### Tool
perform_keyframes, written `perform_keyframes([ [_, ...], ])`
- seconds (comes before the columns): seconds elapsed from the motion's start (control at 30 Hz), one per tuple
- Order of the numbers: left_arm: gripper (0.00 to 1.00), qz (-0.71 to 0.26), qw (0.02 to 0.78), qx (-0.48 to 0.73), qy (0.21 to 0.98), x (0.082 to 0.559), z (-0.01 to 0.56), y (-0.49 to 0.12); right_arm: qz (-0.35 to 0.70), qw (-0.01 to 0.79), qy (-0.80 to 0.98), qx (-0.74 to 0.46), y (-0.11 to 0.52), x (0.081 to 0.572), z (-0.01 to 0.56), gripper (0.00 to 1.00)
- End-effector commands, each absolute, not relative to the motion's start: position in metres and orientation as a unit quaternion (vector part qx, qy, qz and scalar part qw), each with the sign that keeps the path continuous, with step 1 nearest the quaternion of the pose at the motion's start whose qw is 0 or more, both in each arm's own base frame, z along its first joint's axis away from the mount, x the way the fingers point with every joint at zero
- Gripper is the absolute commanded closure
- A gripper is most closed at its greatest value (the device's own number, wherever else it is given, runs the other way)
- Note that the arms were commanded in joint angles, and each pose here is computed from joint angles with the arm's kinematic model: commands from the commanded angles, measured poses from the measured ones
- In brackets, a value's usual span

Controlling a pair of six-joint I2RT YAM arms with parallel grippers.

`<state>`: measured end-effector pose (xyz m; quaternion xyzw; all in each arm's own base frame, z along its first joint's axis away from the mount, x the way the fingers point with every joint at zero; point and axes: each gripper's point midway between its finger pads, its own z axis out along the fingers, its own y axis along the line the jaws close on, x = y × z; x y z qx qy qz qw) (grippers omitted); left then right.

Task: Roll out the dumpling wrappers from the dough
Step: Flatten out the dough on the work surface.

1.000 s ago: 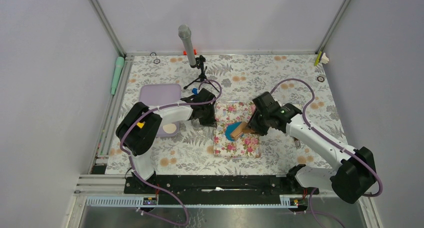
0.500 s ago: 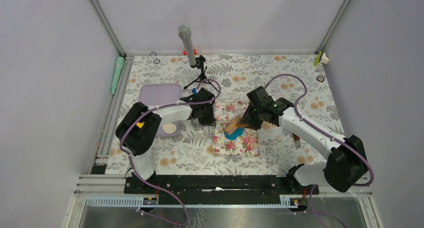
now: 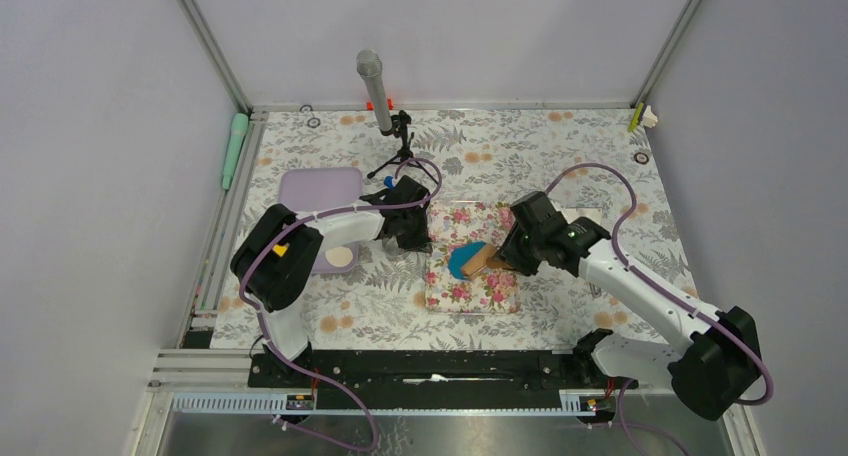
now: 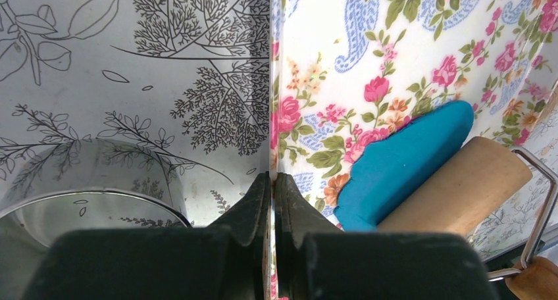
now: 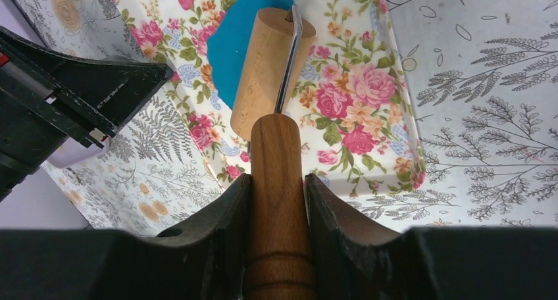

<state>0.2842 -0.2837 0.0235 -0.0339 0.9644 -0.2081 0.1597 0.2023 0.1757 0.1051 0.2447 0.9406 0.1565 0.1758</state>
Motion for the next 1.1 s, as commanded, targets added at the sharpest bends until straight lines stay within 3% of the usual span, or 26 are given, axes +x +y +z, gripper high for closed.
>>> perform_keyframes([
  [0.0,1.00,-0.228,0.176,-0.029,0.957,0.291,0.035,-0.291,-0.066,0.097,0.967,0.226,0.097,0.146,0.047,1.00],
  [0.3,1.00,-0.235,0.178,-0.009,0.956,0.288,0.041,-0.297,-0.069,0.092,0.971,0.209,0.118,0.175,0.029,1.00],
  [0.47,1.00,-0.229,0.181,-0.014,0.956,0.288,0.042,-0.295,-0.083,0.068,0.973,0.207,0.112,0.162,0.016,1.00],
  [0.77,1.00,-0.225,0.178,-0.031,0.957,0.291,0.040,-0.288,-0.091,0.077,0.971,0.205,0.085,0.130,0.049,1.00],
  [1.07,1.00,-0.222,0.180,-0.031,0.958,0.292,0.041,-0.287,-0.101,0.066,0.974,0.193,0.092,0.141,0.026,1.00],
])
